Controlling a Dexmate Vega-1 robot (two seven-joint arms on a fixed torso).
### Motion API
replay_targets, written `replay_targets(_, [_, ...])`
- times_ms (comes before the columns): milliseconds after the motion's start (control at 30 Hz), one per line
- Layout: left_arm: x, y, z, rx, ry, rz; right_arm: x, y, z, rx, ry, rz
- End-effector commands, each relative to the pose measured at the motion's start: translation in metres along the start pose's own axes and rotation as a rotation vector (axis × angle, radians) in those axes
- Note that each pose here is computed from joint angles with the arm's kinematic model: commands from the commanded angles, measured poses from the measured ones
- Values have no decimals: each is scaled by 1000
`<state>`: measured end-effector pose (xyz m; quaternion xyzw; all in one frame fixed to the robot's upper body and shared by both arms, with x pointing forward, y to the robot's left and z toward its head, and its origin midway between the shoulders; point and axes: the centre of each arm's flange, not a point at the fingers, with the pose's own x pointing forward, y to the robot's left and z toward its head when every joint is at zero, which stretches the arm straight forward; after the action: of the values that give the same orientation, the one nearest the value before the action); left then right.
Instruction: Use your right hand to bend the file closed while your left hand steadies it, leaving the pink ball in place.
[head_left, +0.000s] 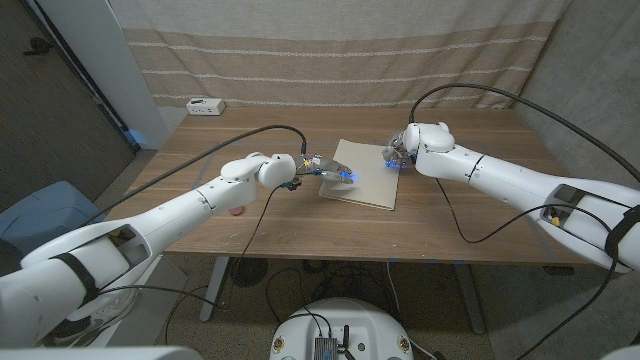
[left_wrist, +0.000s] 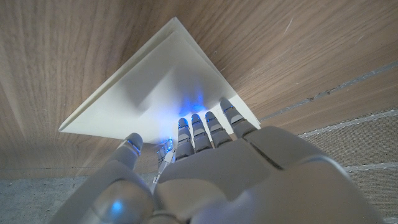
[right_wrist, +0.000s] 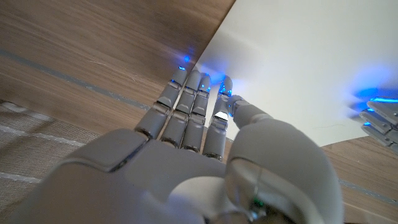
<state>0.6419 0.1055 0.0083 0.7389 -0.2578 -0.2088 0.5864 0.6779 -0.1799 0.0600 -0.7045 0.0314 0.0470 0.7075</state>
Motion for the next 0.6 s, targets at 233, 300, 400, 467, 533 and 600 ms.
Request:
replay_targets(233, [-2, 1, -2, -6, 18, 23, -3, -7, -1, 6, -1, -59])
replay_targets(300, [-3, 2, -2, -3, 25, 38, -5, -9, -1, 11, -8, -77])
replay_targets(400, [-7, 3, -1, 11, 37, 82, -8, -10, -3, 19, -22, -121])
replay_targets(467, [-9, 4, -1, -7, 36, 98, -11, -11, -5, 33, -33, -152])
replay_targets(533, [-11, 6, -1, -25, 22, 120, -15, -13, -8, 52, -43, -186])
replay_targets(600, [-14, 8, -1, -16, 17, 163, -19, -16, -11, 64, -50, -225])
